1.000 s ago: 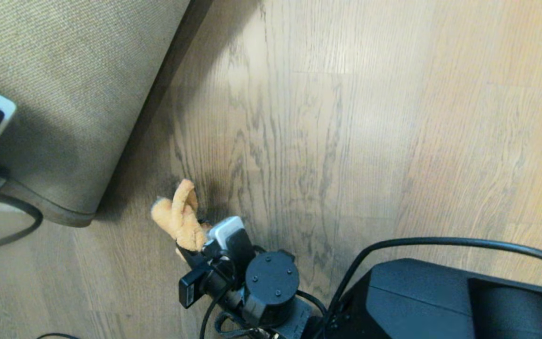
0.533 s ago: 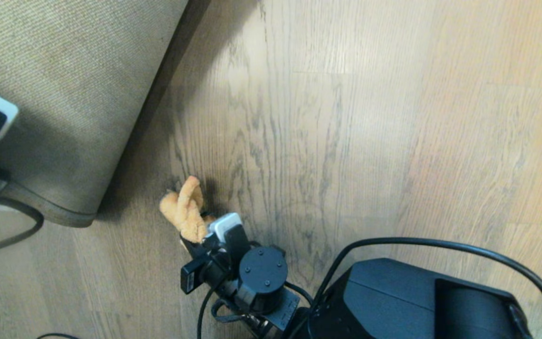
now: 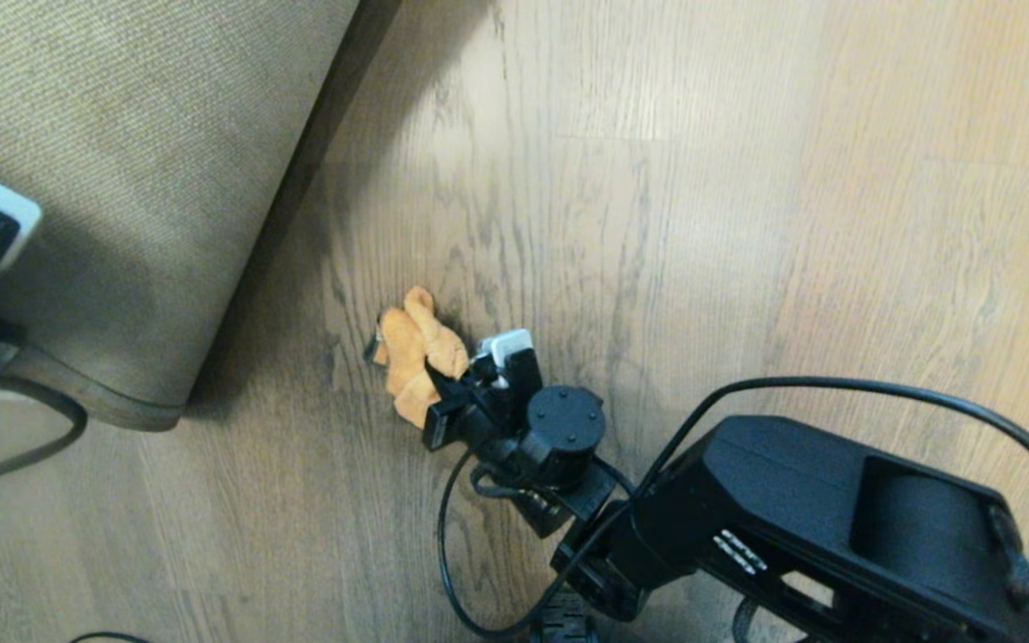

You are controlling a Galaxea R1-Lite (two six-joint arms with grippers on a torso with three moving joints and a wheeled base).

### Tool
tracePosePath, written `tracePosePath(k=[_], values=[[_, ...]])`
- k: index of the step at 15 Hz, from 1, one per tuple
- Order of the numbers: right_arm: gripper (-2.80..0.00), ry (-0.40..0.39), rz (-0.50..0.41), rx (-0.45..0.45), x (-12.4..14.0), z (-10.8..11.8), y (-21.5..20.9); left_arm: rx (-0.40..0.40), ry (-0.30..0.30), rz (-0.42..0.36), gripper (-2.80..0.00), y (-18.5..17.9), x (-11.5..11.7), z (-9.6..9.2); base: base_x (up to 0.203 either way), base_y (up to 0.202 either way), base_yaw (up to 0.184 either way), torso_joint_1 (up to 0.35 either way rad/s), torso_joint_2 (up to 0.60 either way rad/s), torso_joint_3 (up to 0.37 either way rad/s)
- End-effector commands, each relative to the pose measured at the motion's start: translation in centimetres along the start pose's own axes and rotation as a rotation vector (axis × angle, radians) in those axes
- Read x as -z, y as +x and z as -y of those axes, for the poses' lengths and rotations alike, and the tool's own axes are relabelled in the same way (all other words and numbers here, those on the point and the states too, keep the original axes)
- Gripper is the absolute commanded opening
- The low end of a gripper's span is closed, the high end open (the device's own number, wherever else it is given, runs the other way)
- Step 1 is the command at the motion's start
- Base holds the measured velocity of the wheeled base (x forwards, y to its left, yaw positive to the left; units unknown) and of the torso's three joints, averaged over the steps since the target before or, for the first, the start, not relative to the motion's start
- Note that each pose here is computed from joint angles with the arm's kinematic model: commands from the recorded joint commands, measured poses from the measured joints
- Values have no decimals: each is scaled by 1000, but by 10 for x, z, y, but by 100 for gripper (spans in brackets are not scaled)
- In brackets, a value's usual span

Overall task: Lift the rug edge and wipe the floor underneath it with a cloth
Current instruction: Wipe the floor under the carpet with a rag

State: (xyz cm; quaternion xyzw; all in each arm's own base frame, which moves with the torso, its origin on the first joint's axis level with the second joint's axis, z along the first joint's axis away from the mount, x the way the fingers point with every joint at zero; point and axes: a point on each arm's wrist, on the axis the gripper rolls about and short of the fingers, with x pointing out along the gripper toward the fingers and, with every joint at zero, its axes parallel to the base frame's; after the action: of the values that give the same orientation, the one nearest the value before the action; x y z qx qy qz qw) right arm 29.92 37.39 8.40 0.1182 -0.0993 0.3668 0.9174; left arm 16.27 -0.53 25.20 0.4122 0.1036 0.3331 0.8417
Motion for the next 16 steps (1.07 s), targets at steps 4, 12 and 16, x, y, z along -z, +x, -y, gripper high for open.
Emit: tracePosePath(k=[4,12,16], values=[[-280,-23,96,101,-42,49,7,0,2,3,-280,-1,-1,0,0,0,0,0,0,0],[-280,-67,163,224,-82,109,4,2,2,4,-280,-1,-2,1,0,0,0,0,0,0],[-280,-66,147,212,-78,102,3,3,4,3,-280,0,-2,2,0,0,0,0,0,0]])
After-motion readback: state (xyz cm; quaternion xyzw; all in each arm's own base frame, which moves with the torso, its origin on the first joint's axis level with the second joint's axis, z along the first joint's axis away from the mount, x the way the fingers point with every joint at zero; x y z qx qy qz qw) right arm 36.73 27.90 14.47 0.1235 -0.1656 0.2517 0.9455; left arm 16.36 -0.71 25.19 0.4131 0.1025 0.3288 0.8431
